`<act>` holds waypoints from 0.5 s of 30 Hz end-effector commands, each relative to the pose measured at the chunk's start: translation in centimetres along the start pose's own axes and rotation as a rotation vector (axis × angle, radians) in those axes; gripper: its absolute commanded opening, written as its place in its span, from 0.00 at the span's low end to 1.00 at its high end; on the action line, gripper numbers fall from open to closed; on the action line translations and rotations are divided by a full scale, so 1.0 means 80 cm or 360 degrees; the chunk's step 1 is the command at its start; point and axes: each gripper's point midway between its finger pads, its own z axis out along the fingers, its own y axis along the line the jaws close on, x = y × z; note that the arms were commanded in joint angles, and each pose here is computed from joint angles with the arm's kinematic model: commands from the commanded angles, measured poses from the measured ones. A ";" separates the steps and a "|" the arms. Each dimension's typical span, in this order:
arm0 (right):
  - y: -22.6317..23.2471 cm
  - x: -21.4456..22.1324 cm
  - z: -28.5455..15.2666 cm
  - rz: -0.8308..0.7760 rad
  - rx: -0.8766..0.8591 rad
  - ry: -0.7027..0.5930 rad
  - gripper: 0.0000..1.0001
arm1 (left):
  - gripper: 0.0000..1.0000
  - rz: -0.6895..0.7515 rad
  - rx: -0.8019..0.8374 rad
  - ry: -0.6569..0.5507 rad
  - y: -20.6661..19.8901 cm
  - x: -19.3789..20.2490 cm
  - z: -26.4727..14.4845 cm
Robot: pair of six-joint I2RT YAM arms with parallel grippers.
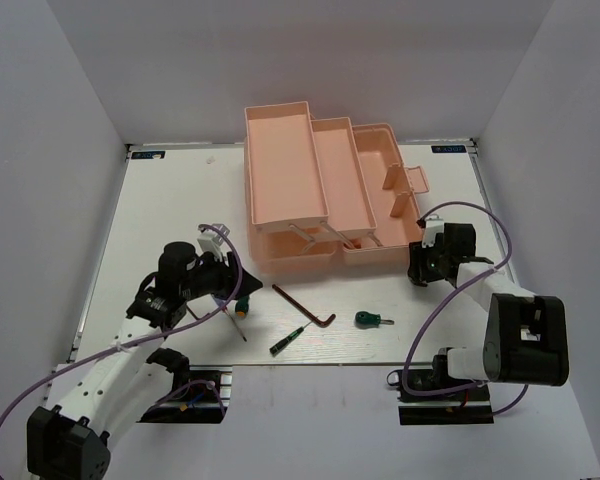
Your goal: Sort the tools into containers
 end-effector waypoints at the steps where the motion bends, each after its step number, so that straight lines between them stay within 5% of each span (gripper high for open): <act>1: -0.009 0.010 0.005 -0.0032 0.0082 0.0064 0.48 | 0.57 0.0017 -0.0002 -0.0069 -0.005 -0.012 0.005; 15: 0.014 0.050 -0.020 -0.0143 0.0023 0.0299 0.16 | 0.56 0.0037 0.0018 -0.0019 -0.025 -0.002 0.014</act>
